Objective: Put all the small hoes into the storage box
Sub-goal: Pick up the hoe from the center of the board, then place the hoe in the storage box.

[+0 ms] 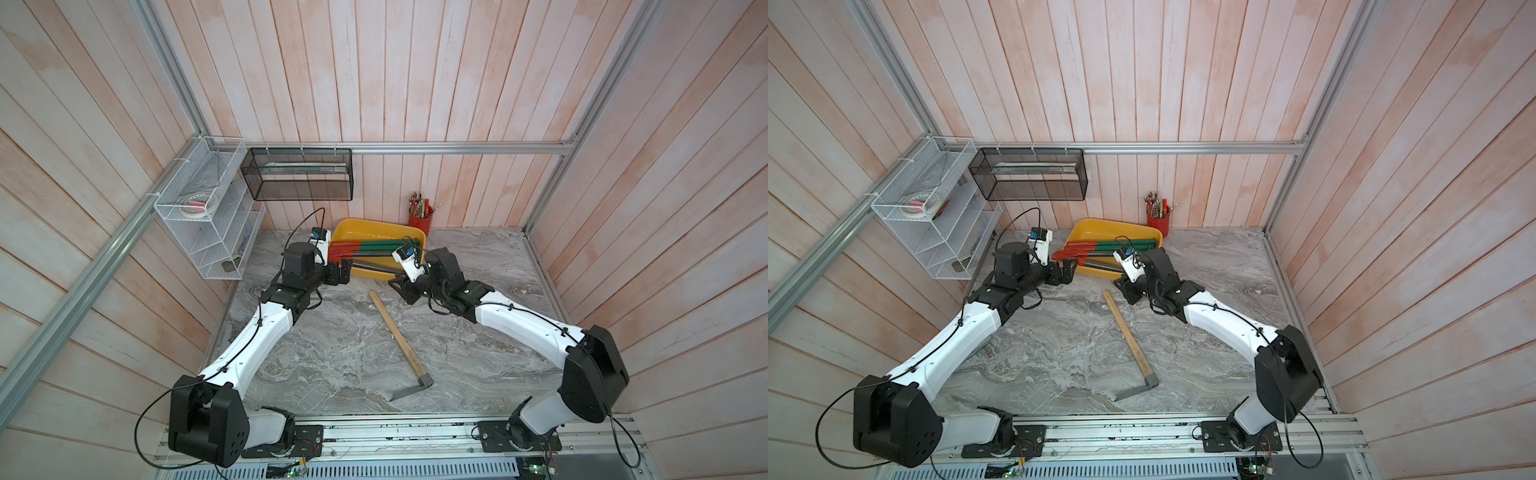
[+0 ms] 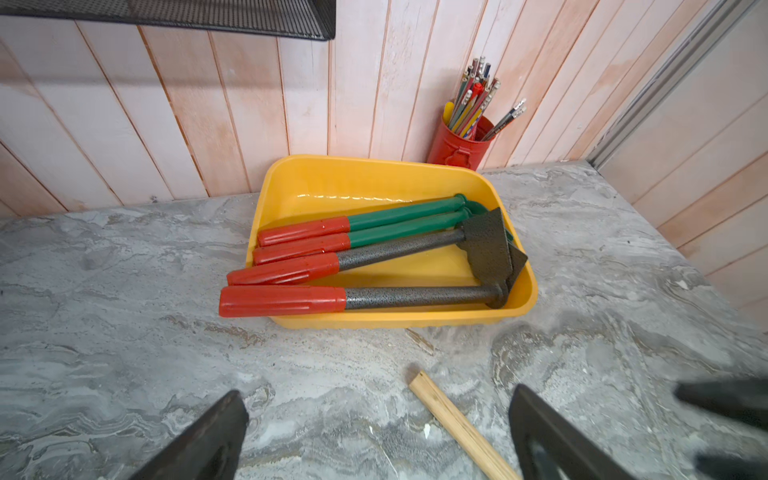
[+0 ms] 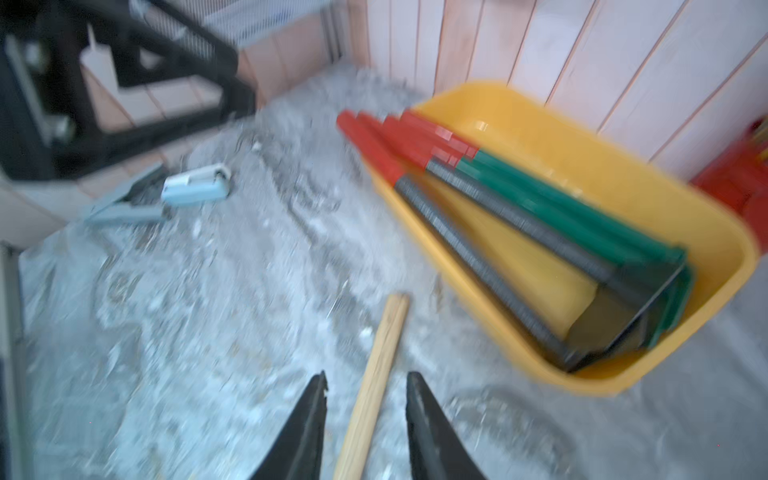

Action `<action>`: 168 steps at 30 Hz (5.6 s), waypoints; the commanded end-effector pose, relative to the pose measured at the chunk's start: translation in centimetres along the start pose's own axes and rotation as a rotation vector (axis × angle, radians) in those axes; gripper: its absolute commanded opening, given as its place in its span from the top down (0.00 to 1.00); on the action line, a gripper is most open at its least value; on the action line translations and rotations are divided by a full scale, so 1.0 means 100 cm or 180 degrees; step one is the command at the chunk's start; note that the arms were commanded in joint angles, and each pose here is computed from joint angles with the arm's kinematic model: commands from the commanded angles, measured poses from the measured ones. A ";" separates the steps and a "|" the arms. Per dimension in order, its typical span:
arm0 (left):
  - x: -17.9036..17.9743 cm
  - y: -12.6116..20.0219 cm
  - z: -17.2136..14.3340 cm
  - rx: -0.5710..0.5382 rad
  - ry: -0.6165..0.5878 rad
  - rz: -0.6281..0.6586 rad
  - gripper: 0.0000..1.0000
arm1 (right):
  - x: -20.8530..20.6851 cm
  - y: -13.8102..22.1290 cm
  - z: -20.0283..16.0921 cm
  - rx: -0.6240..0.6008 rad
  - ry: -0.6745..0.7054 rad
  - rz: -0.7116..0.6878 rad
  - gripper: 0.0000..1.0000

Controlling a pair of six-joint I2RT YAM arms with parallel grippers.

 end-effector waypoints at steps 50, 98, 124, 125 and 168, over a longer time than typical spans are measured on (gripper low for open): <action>-0.008 -0.040 -0.014 -0.0101 0.0005 -0.0251 0.00 | 0.140 0.023 -0.196 0.2155 -0.3878 -0.0588 0.61; -0.079 0.006 -0.015 -0.0233 -0.0905 -0.1003 0.56 | -0.067 0.049 -0.071 0.2107 -0.1715 -0.1284 1.00; -0.103 -0.035 -0.056 0.0692 -0.2398 -0.0028 0.21 | -0.143 0.077 0.029 0.1257 -0.1069 -0.1800 1.00; -0.103 -0.036 -0.056 0.0684 -0.2408 -0.0025 0.23 | -0.142 0.078 0.029 0.1261 -0.1068 -0.1774 1.00; -0.112 -0.044 -0.060 0.0645 -0.2012 -0.0592 1.00 | -0.122 0.092 0.044 0.0026 -0.0707 -0.1436 0.57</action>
Point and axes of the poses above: each gripper's point midway between its finger pads, its own y axis back along the fingers, its own x axis along the line the jaws close on, z = x × y, the point moved 8 cm from there along y, back along the fingers, and after that the axes turned 6 degrees about y, right-handed, at the moved point
